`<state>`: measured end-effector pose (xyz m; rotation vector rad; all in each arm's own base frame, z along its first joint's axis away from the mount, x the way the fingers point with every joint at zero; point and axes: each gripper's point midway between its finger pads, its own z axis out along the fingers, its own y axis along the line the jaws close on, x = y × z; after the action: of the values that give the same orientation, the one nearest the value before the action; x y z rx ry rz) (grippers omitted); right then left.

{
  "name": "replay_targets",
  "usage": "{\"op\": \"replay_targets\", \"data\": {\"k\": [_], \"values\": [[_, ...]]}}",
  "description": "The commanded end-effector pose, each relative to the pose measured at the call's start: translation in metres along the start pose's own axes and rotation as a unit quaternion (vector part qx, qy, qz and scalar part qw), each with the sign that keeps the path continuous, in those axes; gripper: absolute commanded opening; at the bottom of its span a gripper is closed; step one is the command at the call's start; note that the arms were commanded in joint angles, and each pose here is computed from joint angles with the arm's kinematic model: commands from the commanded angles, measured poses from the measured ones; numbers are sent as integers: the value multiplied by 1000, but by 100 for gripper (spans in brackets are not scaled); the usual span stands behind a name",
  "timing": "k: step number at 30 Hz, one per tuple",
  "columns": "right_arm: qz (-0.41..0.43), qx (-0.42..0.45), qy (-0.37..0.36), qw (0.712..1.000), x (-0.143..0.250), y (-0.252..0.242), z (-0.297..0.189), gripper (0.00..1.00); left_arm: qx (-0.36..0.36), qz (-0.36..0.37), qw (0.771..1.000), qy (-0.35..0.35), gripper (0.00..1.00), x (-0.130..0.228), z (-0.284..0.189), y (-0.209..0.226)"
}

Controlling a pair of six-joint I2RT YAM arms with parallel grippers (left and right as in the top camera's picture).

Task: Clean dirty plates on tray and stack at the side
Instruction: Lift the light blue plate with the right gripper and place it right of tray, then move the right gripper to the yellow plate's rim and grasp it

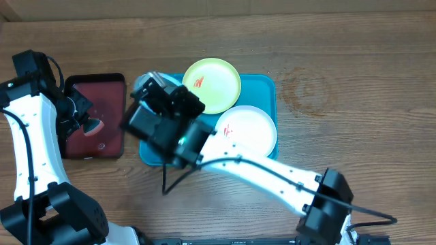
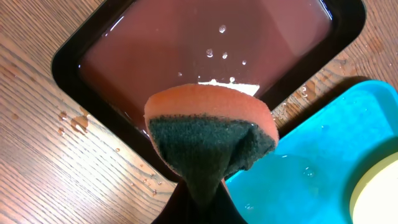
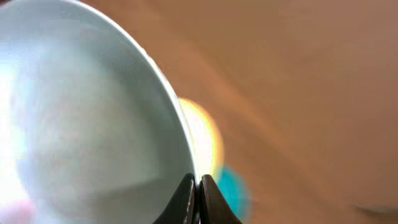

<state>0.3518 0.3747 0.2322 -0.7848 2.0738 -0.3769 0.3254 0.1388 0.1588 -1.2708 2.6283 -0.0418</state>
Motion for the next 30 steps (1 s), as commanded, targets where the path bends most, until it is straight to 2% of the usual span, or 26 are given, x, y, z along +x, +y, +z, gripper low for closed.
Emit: {"op": "replay_targets", "data": {"k": [1, 4, 6, 9, 12, 16, 24, 30], "values": [[74, -163, 84, 980, 33, 14, 34, 4, 4, 12, 1000, 5, 4, 3, 0, -1], [187, -209, 130, 951, 42, -19, 44, 4, 10, 12, 1000, 7, 4, 4, 0, -3], [236, -265, 141, 924, 44, -46, 48, 4, 10, 12, 1000, 7, 4, 4, 0, -3], [309, -292, 168, 889, 67, -100, 64, 4, 11, 12, 1000, 7, 4, 4, 0, -3], [376, -254, 219, 864, 118, -162, 86, 4, 11, 12, 1000, 6, 4, 3, 0, -4], [442, -171, 296, 829, 204, -230, 109, 4, 13, 12, 1000, 3, 4, 2, 0, -5], [519, -109, 343, 775, 319, -276, 135, 4, 15, 13, 1000, 0, 4, 0, 0, -6], [542, -93, 354, 756, 361, -275, 142, 4, 17, 16, 1000, -2, 4, 0, 0, -9]]}}
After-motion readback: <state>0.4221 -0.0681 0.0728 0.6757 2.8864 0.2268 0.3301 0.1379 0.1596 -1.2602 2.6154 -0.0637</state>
